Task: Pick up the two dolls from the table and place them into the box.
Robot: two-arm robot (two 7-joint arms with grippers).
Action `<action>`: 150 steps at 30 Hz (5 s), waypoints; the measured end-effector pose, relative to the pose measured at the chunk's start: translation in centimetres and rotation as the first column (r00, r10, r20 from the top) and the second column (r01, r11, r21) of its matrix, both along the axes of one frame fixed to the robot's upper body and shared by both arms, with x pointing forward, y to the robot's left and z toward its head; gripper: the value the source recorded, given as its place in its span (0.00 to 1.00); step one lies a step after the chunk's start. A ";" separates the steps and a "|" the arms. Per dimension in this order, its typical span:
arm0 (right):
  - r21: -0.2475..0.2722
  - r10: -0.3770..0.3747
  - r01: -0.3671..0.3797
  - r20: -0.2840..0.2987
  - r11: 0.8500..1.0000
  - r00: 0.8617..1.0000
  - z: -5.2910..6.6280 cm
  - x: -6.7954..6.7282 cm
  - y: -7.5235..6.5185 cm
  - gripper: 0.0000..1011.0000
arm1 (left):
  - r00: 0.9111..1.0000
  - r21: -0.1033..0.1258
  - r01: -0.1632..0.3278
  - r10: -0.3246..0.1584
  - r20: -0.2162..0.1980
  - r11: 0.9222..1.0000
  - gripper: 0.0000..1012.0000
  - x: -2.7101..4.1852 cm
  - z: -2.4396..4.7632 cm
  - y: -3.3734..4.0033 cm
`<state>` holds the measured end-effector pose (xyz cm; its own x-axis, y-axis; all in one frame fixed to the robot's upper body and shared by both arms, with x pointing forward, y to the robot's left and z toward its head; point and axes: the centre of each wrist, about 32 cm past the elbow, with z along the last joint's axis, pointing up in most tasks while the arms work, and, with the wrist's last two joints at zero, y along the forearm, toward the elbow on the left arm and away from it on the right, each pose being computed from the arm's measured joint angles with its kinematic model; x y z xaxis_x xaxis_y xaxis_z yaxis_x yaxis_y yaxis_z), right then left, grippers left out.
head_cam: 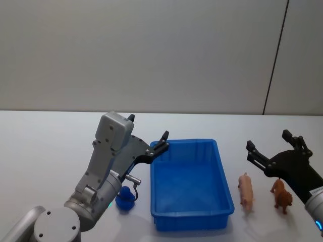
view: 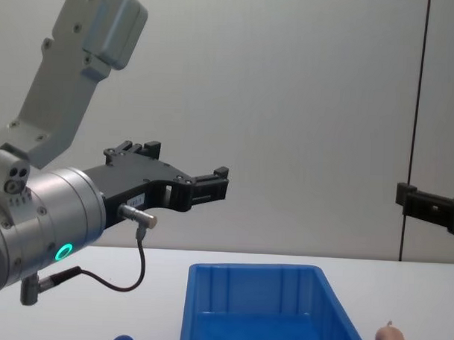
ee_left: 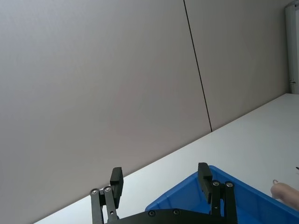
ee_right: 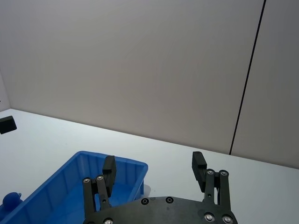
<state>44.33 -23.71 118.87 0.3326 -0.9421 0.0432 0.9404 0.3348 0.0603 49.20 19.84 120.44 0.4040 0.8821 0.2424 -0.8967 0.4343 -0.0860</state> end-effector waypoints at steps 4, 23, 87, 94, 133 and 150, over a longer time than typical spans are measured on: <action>0.000 0.000 0.000 0.000 1.000 1.000 0.0 0.0 0.0 0.99 | 1.000 0.000 0.000 0.000 0.000 1.000 0.99 0.00 0.00 0.00; 0.000 0.000 0.000 0.000 1.000 1.000 0.0 0.0 0.0 0.99 | 1.000 0.000 0.000 0.000 0.000 1.000 0.99 0.00 0.00 0.00; -0.128 -0.131 0.087 -0.382 0.988 0.915 -6.9 -0.2 -4.5 0.99 | 1.000 0.000 0.000 0.000 0.000 1.000 0.99 0.00 0.00 0.00; -0.112 -0.132 0.097 -0.377 0.989 0.917 -7.3 0.2 -4.4 0.97 | 1.000 0.000 0.000 0.000 0.000 1.000 0.99 0.00 0.00 0.00; -0.068 -0.098 0.083 -0.248 0.994 0.964 -5.6 2.2 -3.3 0.43 | 1.000 0.000 0.000 0.000 0.000 1.000 0.99 0.00 0.00 0.00; -0.065 0.089 -0.098 -0.136 0.993 0.987 -1.1 3.6 -0.5 0.43 | 1.000 0.000 0.000 0.000 0.000 1.000 0.99 0.00 0.00 0.00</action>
